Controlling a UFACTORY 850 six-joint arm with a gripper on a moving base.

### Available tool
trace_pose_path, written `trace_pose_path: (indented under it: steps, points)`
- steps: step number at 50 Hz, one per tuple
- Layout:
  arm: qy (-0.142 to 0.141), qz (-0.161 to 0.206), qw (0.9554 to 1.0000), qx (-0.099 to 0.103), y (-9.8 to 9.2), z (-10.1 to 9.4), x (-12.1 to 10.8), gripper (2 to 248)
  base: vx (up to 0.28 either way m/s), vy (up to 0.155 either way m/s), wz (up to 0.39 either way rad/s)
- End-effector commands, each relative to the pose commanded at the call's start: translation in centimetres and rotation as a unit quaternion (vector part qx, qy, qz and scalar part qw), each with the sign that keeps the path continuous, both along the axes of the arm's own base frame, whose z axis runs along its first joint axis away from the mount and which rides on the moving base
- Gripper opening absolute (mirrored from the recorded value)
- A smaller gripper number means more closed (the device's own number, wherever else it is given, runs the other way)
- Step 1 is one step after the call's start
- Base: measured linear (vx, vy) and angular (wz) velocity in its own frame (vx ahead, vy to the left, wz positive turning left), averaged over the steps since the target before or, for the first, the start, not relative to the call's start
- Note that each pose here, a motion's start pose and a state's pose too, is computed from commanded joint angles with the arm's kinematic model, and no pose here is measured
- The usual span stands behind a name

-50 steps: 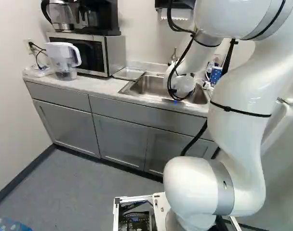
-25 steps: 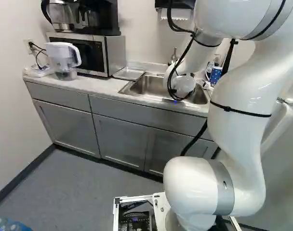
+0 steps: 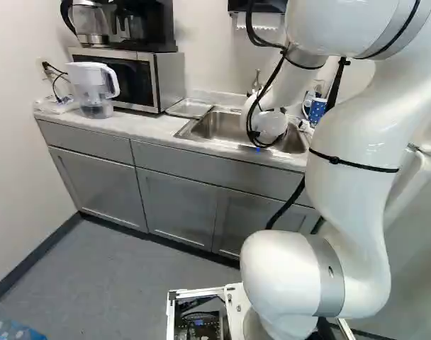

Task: Rinse the cup and place it in the tray

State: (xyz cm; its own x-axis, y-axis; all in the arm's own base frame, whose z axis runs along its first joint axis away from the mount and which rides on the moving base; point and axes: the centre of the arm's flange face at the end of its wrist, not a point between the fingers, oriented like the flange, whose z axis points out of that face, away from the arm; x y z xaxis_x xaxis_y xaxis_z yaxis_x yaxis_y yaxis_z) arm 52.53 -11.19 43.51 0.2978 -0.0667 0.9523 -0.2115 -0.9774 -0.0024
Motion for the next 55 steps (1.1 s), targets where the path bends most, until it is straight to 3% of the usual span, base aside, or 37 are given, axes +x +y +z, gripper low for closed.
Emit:
trace_pose_path:
  steps: [55]
  points:
    - [0.0, 0.0, 1.0, 0.0, 0.0, 0.0, 0.0, 126, 0.0, 0.0, 0.0]
